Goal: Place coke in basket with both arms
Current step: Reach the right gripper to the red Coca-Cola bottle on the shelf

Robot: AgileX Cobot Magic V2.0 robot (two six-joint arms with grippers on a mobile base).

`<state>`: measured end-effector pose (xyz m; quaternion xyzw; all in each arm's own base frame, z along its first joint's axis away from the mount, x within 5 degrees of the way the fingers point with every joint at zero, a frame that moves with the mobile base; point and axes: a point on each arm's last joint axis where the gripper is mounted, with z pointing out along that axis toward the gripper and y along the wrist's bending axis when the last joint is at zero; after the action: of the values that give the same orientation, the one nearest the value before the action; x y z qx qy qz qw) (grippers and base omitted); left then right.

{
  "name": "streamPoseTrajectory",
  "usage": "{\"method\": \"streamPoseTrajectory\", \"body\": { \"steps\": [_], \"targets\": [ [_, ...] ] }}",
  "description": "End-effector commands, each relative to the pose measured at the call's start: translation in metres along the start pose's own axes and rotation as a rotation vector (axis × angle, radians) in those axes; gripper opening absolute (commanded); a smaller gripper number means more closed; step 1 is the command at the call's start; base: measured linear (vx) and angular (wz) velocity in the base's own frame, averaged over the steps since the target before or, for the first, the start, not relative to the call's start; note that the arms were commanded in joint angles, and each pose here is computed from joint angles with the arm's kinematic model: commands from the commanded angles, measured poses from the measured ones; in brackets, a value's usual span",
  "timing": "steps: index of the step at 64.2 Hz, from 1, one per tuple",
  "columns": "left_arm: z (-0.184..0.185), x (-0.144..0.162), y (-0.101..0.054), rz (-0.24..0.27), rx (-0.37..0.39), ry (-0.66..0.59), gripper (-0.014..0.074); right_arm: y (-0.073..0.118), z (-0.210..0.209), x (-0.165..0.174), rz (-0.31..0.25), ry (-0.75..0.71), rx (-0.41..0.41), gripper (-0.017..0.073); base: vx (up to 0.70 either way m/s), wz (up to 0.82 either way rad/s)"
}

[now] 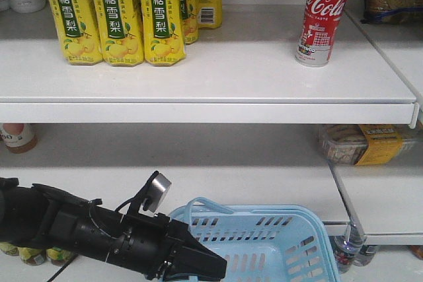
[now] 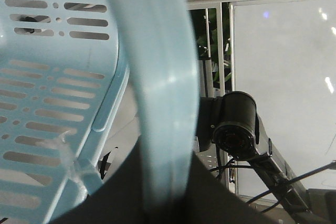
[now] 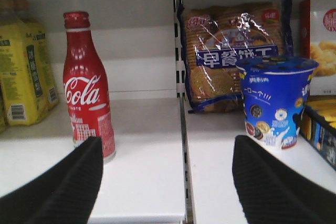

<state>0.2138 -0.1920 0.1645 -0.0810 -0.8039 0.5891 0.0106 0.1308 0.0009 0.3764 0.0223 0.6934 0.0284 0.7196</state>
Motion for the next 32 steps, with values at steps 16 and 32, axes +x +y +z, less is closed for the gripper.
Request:
{"method": "streamPoseTrajectory", "body": {
  "steps": [16,32],
  "targets": [
    [-0.006,-0.006,-0.026,0.038,0.135,-0.053,-0.0007,0.034,0.041,-0.052,-0.109,-0.116,-0.178,0.0494,0.00,0.00],
    [-0.006,-0.006,-0.026,0.038,0.135,-0.053,-0.0007,0.058,0.082,-0.071,-0.121,-0.124,-0.244,0.0494,0.00,0.00]
  ]
}}
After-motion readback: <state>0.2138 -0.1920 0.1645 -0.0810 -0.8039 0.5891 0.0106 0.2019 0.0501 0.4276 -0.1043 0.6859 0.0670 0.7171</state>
